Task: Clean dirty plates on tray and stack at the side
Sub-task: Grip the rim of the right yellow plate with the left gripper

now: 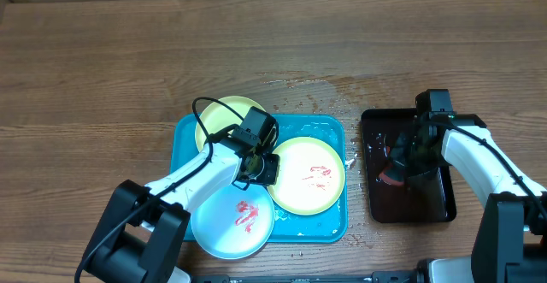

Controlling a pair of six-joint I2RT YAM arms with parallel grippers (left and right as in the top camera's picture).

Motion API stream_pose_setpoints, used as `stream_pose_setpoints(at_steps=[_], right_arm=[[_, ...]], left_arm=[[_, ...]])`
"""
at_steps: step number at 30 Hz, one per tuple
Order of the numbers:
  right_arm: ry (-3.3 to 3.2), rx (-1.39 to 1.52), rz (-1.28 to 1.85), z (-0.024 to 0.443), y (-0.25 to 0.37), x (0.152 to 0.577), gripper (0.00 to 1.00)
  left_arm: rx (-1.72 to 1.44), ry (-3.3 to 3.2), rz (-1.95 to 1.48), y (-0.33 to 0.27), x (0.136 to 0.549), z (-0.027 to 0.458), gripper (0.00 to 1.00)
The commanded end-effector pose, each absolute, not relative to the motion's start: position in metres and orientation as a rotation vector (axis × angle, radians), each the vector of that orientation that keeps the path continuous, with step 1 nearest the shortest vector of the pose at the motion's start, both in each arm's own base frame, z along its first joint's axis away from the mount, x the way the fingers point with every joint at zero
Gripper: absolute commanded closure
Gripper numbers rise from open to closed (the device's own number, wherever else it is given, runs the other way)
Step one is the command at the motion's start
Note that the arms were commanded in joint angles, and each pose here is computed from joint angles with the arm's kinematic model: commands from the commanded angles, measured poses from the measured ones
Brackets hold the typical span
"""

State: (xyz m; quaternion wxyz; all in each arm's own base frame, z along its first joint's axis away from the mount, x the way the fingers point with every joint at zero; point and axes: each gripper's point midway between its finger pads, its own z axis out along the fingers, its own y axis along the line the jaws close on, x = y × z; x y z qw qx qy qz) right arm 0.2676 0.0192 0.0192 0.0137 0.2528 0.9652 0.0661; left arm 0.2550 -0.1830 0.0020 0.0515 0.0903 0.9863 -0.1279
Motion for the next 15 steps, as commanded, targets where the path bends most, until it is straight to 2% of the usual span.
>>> stream_pose_setpoints(at_steps=[1,5,8,15], right_arm=[[2.991,0.777,0.223,0.024,0.02,0.269,0.96],[2.948,0.721,0.16,0.024,0.012,0.28,0.96],[2.949,0.616,0.293,0.03,0.027,0.287,0.96],[2.894,0.663,0.269,0.07,0.022,0.297,0.96]], left_arm=[[0.228,3.071,-0.378,-0.179,0.245,-0.013,0.96],[0.228,3.058,-0.385,-0.181,0.248,-0.012,0.96],[0.228,3.056,-0.381,-0.18,0.249,-0.013,0.96],[0.228,3.057,-0.381,-0.18,0.249,-0.013,0.96]])
